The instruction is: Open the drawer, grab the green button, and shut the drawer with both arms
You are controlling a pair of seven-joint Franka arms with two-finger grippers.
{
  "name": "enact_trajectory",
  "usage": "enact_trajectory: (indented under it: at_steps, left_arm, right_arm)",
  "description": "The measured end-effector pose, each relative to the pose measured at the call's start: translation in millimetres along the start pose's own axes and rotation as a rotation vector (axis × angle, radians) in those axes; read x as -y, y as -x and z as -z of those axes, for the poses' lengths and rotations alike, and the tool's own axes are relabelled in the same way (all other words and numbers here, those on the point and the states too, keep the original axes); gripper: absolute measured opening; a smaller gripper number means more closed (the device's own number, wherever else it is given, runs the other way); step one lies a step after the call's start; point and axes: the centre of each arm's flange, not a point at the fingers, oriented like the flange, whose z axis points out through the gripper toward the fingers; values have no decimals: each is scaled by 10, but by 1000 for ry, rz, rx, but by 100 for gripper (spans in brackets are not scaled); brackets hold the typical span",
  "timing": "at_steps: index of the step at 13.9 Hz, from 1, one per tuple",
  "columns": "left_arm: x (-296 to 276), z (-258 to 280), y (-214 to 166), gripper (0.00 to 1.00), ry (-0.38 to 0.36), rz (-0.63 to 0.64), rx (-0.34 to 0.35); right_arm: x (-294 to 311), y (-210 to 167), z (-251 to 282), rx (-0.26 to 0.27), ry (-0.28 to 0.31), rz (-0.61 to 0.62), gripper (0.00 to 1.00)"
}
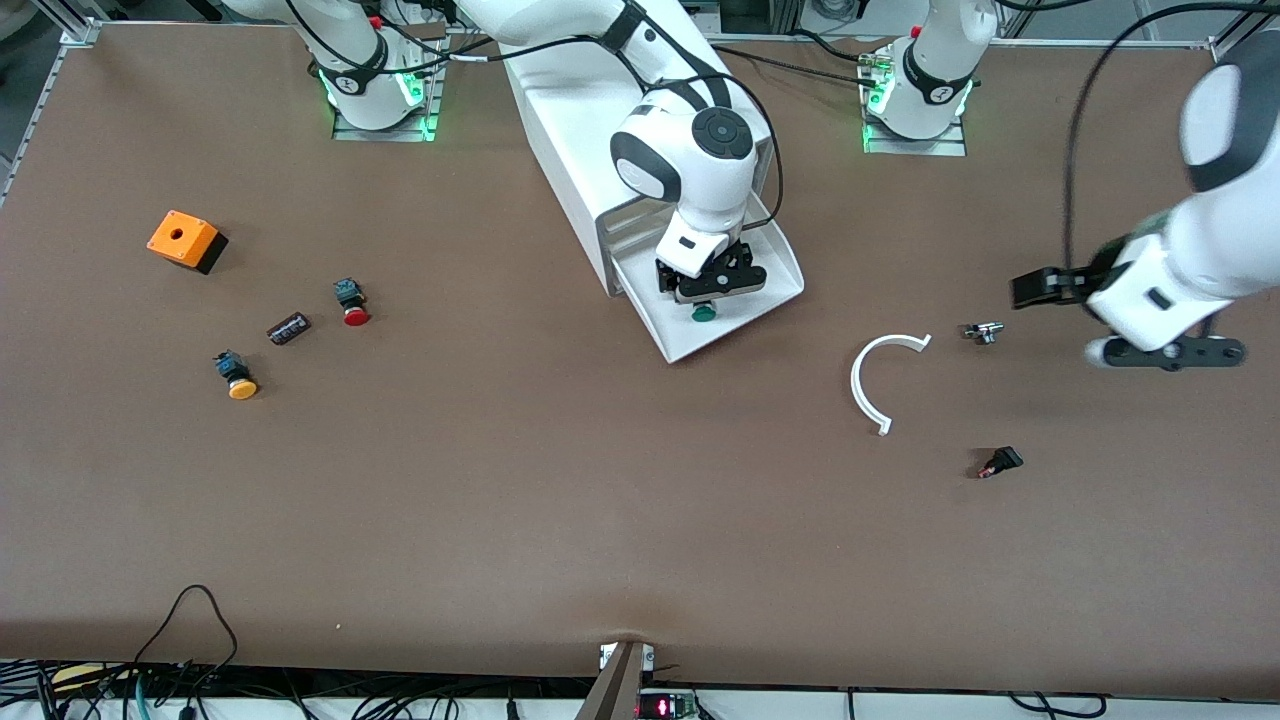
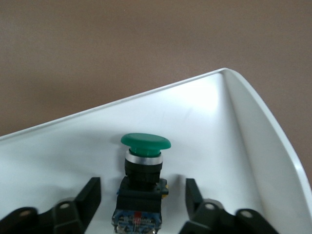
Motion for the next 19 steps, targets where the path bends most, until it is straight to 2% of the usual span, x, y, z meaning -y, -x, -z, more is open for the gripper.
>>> enact_trajectory:
  at_steps: [2,3,5,7,10,12,14,17,19]
  left_arm:
    - [-333,-350,136,100,59,111,-9]
    - [-437,-533,184,100,85,143,-10]
    - [-599,-848,252,100,130,214,-7]
    - [-852,-1126,342,100,140,244,-24]
    - [-1458,-1485,665,100,123,147,-25]
    - [-1691,-1701,775,100,76,78,-25]
    - [-1725,-1890,710,100,67,68,-26]
    - [-1784,-2149,570,100,95,95,-53]
    - [-1849,-2408,453,100,129,174,-82]
  right_arm:
    - [-6,-6,0,-1,1,-1,45]
    - [-10,-10,1,-2,1,-2,43]
    - [-19,-32,21,-7,1,-5,43]
    - [-72,-115,109,-16,8,-15,43]
    - [-434,-502,633,-12,11,-34,43]
    - [-855,-785,1166,26,-28,-13,43]
    - [-1361,-1009,1593,54,-60,17,43]
    - [-2218,-1281,1934,107,-94,95,43]
    - [-2932,-1480,1985,135,-117,169,43]
